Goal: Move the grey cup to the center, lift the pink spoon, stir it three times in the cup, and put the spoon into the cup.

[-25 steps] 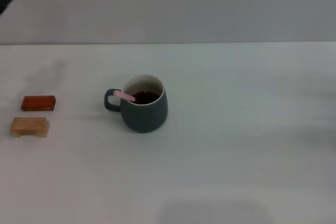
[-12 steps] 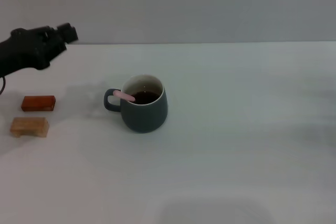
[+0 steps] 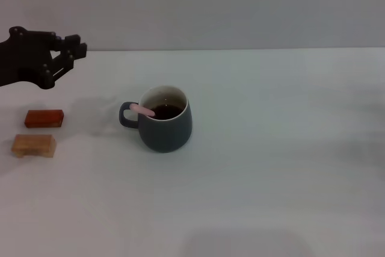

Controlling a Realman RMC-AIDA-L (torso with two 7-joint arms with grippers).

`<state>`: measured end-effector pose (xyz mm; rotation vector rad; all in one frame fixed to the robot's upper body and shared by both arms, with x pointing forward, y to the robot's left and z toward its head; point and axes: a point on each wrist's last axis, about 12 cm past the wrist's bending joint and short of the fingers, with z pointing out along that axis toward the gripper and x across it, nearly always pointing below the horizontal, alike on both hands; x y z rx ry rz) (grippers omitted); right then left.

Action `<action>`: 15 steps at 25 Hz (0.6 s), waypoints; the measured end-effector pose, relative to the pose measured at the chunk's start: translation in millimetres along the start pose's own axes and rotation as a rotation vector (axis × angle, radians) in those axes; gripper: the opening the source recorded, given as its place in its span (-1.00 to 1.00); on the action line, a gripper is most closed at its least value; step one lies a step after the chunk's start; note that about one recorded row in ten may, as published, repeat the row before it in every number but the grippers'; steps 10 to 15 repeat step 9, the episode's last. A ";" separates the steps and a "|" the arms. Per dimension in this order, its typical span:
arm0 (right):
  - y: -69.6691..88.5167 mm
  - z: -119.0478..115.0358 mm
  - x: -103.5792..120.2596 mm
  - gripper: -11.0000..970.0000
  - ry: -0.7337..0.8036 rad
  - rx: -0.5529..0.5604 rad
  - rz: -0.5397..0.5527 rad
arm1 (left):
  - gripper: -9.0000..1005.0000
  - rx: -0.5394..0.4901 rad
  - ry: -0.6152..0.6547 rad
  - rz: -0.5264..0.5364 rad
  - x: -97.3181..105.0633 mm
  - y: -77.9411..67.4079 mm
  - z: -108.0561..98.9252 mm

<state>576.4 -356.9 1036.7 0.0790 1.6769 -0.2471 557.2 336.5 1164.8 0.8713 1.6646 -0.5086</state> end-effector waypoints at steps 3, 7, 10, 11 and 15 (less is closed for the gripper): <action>3.7 0.6 0.4 0.31 0.008 -0.002 0.009 | -0.74 -0.037 0.070 0.045 -2.9 1.6 1.3; 8.1 0.8 0.6 0.31 0.011 -0.001 0.022 | -0.75 -0.172 0.253 0.144 3.1 9.6 13.2; 9.4 1.0 0.3 0.31 0.010 -0.002 0.025 | -0.75 -0.215 0.304 0.163 6.6 14.3 15.3; 9.4 1.0 0.3 0.31 0.010 -0.002 0.025 | -0.75 -0.215 0.304 0.163 6.6 14.3 15.3; 9.4 1.0 0.3 0.31 0.010 -0.002 0.025 | -0.75 -0.215 0.304 0.163 6.6 14.3 15.3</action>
